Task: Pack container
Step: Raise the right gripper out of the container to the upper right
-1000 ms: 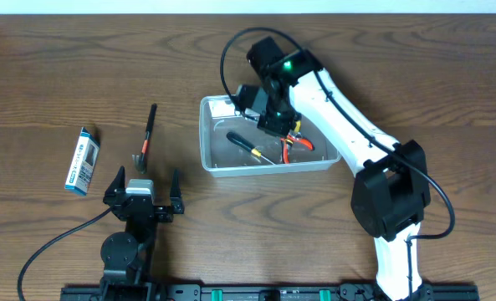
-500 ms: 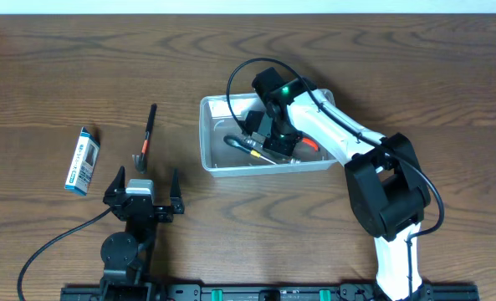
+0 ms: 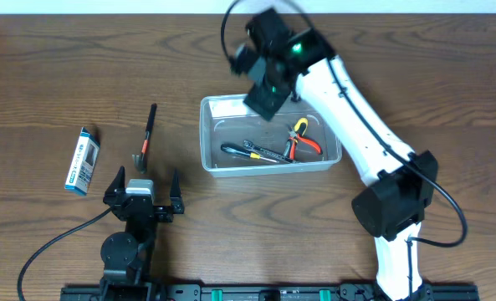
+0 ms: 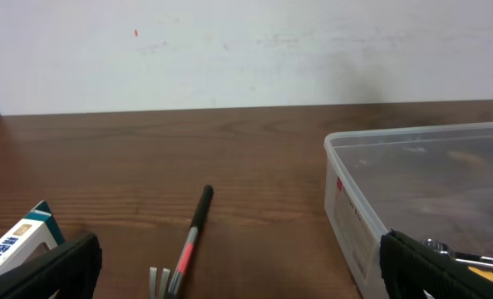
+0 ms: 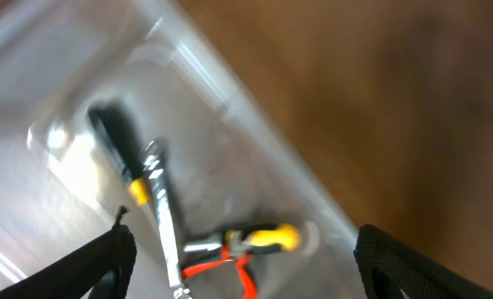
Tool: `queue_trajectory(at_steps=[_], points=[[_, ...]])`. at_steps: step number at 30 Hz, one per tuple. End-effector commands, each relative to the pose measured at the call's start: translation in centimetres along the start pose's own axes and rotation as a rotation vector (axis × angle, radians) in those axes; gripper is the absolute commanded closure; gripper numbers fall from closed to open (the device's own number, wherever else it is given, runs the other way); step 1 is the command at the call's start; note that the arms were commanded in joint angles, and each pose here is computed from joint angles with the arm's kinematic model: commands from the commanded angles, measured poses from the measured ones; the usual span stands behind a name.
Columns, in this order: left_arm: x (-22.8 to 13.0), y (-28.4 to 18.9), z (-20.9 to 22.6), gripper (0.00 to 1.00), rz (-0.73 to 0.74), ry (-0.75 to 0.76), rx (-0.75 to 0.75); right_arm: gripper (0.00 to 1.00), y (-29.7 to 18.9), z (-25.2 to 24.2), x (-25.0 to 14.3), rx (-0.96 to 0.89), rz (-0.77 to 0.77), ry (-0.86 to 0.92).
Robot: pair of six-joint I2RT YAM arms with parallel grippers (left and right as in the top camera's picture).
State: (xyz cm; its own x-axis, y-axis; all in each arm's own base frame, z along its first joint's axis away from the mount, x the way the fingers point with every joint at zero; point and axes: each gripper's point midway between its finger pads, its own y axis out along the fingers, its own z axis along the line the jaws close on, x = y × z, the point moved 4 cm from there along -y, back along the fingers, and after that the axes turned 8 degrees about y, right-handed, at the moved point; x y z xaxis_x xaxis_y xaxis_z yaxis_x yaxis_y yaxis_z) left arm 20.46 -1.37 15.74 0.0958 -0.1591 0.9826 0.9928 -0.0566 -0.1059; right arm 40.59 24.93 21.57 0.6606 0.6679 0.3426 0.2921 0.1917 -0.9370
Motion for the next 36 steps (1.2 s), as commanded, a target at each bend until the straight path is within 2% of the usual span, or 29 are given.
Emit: queue_trajectory(at_steps=[1,4,9,17,23,36], points=[[-1.5,0.1,0.0,0.02,0.053,-0.001,0.007,0.14,-4.9,-5.7,0.5,-0.171,-0.092,0.321],[-1.5,0.1,0.0,0.02,0.053,-0.001,0.007,0.14,-6.8,-9.6,-1.2,-0.243,-0.096,0.49],[-1.5,0.1,0.0,0.02,0.053,-0.001,0.007,0.01,-7.8,-16.3,-6.0,-0.313,-0.042,0.726],[-1.5,0.1,0.0,0.02,0.053,-0.001,0.007,0.01,-9.5,-23.7,-13.0,-0.391,0.008,0.938],[-1.5,0.1,0.0,0.02,0.053,-0.001,0.007,0.01,-10.3,-25.4,-16.4,-0.405,0.063,1.017],[-1.5,0.1,0.0,0.02,0.053,-0.001,0.007,0.01,-10.3,-25.3,-16.5,-0.404,0.069,1.017]])
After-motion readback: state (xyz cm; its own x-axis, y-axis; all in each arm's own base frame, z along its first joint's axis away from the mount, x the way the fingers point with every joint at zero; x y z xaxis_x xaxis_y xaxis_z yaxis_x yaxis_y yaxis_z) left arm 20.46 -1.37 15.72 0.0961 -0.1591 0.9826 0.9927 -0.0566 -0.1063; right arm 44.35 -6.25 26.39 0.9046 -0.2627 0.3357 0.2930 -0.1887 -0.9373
